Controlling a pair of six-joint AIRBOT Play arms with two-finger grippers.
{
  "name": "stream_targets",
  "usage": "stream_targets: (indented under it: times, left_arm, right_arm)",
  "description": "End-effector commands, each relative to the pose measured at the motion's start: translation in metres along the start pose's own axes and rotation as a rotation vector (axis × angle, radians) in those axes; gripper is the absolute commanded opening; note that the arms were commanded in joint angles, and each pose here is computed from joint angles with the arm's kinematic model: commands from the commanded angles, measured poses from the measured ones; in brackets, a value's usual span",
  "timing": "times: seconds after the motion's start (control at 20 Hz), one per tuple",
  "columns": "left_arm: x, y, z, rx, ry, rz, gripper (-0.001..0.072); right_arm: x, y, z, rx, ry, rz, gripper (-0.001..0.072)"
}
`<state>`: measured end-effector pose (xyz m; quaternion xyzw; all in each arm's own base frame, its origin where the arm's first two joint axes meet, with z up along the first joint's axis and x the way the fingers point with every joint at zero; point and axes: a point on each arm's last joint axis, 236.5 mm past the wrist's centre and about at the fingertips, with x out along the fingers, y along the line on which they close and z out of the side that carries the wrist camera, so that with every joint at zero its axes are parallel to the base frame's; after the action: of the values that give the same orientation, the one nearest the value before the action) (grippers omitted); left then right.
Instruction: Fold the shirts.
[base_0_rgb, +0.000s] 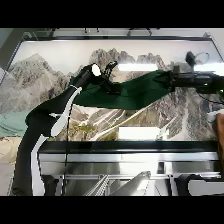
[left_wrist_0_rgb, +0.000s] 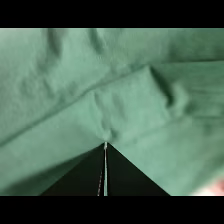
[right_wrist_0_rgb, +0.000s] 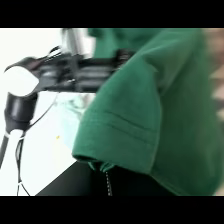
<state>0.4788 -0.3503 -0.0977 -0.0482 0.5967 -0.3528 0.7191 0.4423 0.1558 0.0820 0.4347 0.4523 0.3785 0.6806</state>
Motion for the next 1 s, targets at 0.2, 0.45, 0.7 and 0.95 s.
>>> stream_targets:
  times: [0.2,0.45,0.7,0.95]
  left_arm:
    - [-0.248,-0.085,0.048,0.116,-0.328,-0.345,0.0012]
    - [-0.367,-0.046,0.032,0.128,-0.519,-0.215,0.0013]
    - [-0.349,0.003,-0.001,0.001,-0.476,-0.203,0.0014]
    - [-0.315,0.007,-0.018,-0.087,-0.433,-0.321,0.0013]
  right_arm:
    - [0.149,0.090,-0.014,-0.305,-0.090,0.022,0.0012]
    - [0.274,0.105,-0.034,-0.505,-0.008,-0.043,0.0012]
    - [0.371,0.056,-0.066,-0.483,0.062,-0.073,0.0224]
    - [0.344,0.157,-0.065,-0.342,0.001,0.384,0.0598]
